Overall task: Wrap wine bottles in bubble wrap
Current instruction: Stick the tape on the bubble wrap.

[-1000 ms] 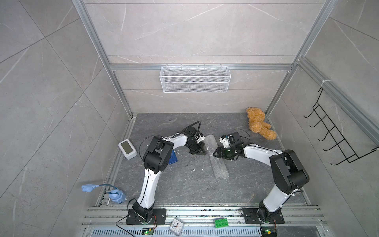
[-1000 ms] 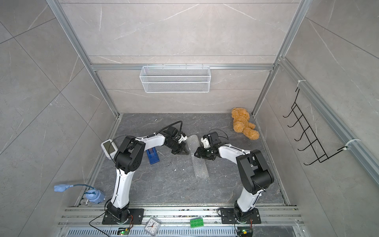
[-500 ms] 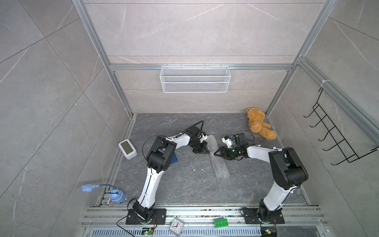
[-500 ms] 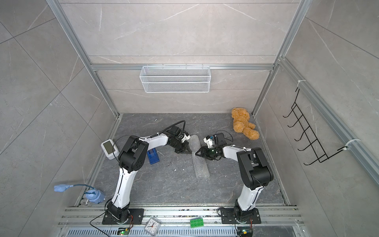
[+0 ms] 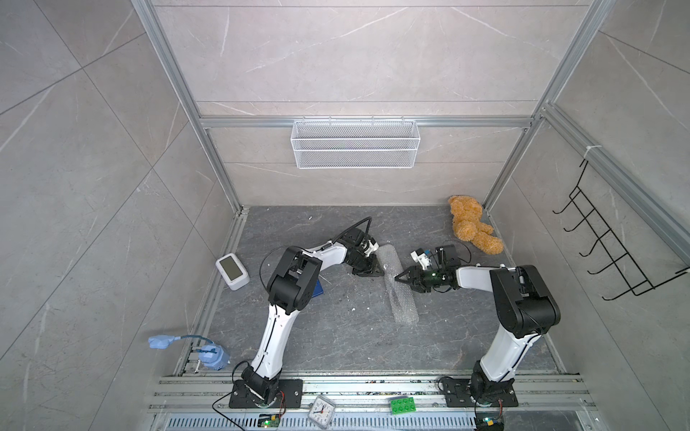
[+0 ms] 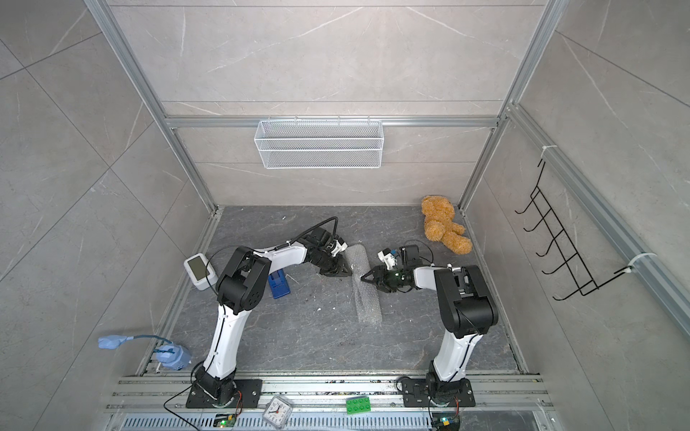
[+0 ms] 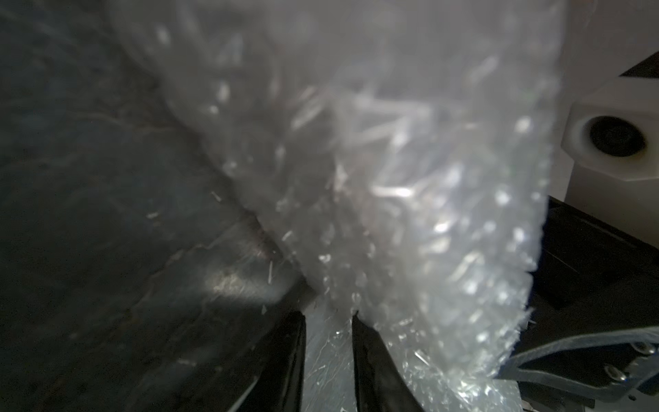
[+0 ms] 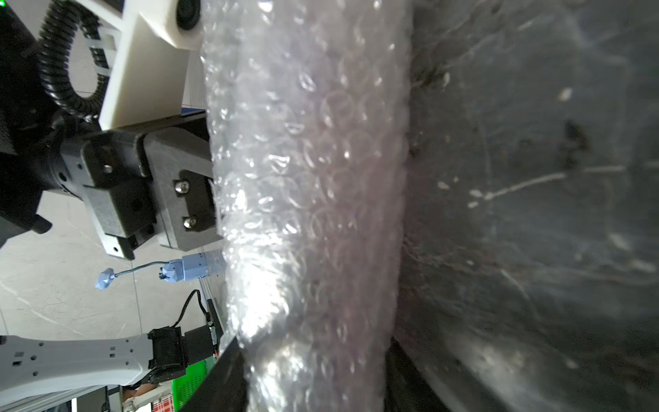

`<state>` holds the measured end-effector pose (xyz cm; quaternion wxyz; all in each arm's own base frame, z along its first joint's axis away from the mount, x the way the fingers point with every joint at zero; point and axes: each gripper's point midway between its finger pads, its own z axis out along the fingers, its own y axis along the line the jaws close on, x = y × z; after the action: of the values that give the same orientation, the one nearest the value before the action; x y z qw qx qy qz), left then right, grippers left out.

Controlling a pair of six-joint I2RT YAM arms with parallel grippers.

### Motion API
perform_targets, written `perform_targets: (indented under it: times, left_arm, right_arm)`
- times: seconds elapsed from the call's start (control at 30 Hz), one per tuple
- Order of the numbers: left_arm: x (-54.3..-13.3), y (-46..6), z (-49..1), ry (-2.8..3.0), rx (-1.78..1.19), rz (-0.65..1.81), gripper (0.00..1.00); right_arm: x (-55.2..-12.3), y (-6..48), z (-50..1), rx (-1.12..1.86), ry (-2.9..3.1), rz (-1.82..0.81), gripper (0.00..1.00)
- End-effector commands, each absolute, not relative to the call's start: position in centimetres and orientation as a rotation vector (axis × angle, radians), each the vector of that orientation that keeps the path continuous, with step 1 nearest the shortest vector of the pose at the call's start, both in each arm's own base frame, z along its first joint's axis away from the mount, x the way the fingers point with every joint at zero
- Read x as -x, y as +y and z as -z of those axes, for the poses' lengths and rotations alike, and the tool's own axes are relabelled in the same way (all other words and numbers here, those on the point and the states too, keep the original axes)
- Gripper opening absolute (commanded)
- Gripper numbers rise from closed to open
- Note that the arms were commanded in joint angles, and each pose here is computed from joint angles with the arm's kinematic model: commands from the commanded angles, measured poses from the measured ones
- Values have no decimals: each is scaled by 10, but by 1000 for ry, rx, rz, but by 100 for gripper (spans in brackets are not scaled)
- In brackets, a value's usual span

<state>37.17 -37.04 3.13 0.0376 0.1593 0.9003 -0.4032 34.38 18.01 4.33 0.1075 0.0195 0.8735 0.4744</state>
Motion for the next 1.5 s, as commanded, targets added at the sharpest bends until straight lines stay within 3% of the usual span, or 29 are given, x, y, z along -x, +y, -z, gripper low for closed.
perform_targets:
  times: [0.0, 0.23, 0.47, 0.77, 1.17, 1.47]
  left_arm:
    - [-384, -361, -72, 2646, -498, 1228, 30]
    - [-387, -336, -90, 2606, -434, 1206, 31]
    - [-387, -358, -90, 2573, -418, 1280, 16]
    - [-386, -396, -78, 2584, -447, 1314, 5]
    - [-389, -406, -54, 2625, -404, 1310, 2]
    - [-394, -424, -67, 2555, -467, 1397, 4]
  right_arm:
    - [-315, 143, 22, -375, 2811, -1186, 52]
    - [-317, 138, 23, -429, 2802, -1191, 54]
    - [-321, 136, 23, -470, 2777, -1220, 55]
    - [-319, 135, 22, -468, 2776, -1215, 55]
    - [-309, 132, 27, -564, 2744, -1205, 57]
    - [-299, 131, 15, -571, 2712, -1183, 63]
